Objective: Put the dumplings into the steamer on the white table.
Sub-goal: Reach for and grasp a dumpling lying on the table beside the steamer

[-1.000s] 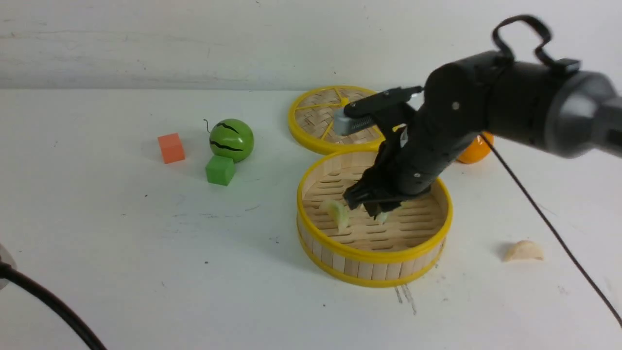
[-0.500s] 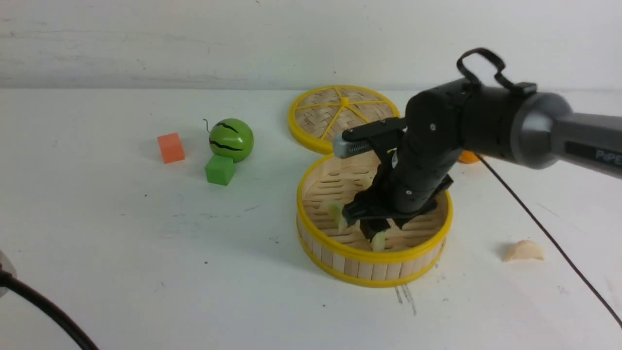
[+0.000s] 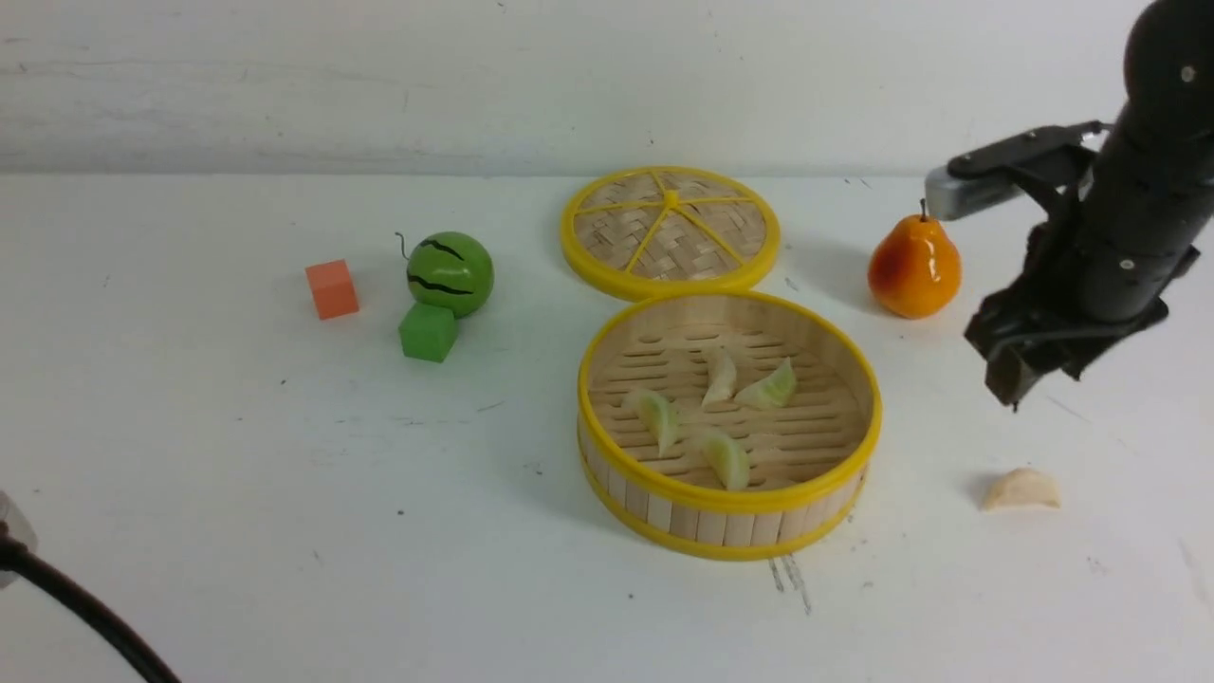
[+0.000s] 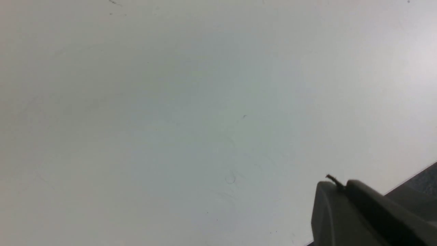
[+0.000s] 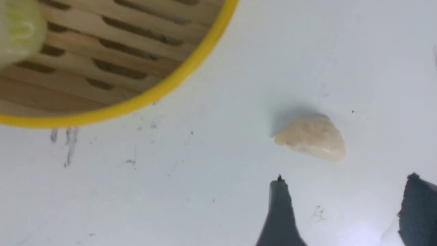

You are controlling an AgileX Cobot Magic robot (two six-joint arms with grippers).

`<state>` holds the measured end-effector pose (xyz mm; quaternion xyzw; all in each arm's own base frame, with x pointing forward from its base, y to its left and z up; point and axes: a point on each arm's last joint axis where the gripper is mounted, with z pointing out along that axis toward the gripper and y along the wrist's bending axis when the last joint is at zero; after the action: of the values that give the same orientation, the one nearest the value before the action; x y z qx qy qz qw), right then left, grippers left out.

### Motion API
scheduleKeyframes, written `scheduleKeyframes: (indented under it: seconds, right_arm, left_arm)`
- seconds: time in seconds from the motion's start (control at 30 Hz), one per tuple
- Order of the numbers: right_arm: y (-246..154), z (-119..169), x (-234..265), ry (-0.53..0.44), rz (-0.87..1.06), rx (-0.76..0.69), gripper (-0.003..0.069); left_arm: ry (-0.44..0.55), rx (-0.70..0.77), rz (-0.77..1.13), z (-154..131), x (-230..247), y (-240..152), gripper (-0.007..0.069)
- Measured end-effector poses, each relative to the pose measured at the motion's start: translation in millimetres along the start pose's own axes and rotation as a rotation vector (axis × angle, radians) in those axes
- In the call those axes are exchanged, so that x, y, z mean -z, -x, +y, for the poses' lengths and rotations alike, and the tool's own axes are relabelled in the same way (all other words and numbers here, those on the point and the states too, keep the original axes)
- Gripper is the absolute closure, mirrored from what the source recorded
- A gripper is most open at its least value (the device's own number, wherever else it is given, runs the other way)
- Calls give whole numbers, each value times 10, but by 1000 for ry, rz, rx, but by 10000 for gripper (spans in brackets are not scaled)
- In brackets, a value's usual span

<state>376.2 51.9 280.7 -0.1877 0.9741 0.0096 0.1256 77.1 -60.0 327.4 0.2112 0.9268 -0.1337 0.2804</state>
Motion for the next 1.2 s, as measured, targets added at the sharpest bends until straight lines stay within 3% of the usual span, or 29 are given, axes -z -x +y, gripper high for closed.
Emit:
scheduleKeyframes:
  seconds: [0.2, 0.57, 0.73, 0.9, 1.13, 1.2]
  right_arm:
    - [-40, -285, -479, 61, 106, 122, 208]
    - [-53, -342, -1042, 128, 201, 353, 208]
    - [-49, -372, -1221, 117, 212, 349, 252]
    - [-3, -401, -1232, 65, 172, 267, 428]
    - [23, -405, -1122, 36, 139, 127, 429]
    - [58, -374, -897, 16, 89, 71, 429]
  left_arm:
    - [-2, -40, -3, -2, 0, 3, 590]
    - [-16, -73, -3, -15, 0, 3, 587]
    - [-20, -74, -6, -18, 0, 5, 587]
    - [-23, -74, -22, -22, 0, 20, 587]
    - [-31, -71, -43, -30, 1, 38, 587]
    - [-32, -71, -46, -31, 1, 41, 586]
